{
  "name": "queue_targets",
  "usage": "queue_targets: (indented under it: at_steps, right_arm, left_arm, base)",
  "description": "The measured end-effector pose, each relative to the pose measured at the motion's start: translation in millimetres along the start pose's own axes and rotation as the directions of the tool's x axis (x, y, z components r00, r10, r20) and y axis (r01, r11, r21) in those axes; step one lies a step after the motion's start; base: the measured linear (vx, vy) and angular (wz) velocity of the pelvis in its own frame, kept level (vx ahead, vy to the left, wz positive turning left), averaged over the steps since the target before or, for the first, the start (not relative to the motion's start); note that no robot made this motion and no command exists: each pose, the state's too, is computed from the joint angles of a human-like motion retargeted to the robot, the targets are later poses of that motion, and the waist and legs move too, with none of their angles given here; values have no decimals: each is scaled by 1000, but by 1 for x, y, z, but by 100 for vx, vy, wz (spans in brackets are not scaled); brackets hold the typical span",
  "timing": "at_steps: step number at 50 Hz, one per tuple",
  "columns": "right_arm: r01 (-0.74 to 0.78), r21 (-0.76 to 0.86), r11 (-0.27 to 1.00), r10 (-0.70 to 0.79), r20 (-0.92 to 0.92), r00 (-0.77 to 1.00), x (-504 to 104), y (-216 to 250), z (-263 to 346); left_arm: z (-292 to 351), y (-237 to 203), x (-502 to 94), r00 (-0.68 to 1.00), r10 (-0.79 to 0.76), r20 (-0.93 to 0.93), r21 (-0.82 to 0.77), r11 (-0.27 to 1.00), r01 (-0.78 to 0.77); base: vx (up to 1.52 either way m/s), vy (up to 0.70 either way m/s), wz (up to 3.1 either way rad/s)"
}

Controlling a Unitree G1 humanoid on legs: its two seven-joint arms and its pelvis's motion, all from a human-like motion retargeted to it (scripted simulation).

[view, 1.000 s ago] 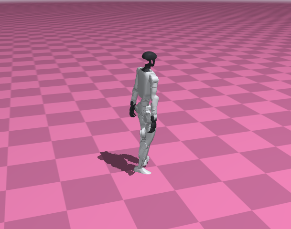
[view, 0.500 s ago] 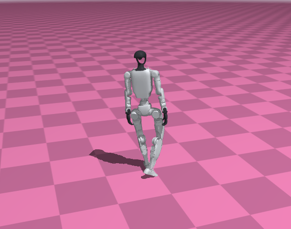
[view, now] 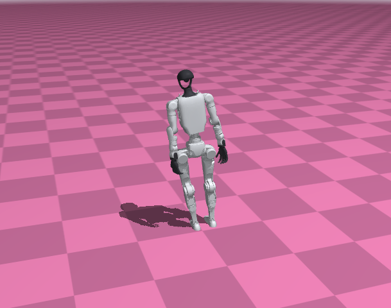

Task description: In place motions

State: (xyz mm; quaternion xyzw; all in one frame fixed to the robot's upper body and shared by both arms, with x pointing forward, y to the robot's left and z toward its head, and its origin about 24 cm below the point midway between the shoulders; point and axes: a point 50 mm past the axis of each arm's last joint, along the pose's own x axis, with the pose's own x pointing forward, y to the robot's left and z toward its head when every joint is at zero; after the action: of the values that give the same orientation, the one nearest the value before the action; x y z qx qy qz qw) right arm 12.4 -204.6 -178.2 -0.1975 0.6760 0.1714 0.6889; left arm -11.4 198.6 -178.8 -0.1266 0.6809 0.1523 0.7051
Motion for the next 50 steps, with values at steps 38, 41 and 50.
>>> queue_targets:
  at_steps: [38,41,50]
  right_arm:
    - [-2,17,1000,3,-53,999,-1,-3,-12]
    - [4,2,1000,-4,-8,1000,-1,-9,1]
    - [17,-92,996,-1,170,985,-3,-18,53]
  left_arm:
    - [-10,-10,1,999,-22,-27,19,1000,22]
    - [3,-11,1,999,-34,7,67,997,34]
    - [40,2,-2,996,-37,81,186,982,21]
  base:
    - [2,-2,7]
    - [-13,1,-122]
    - [-28,-2,-182]
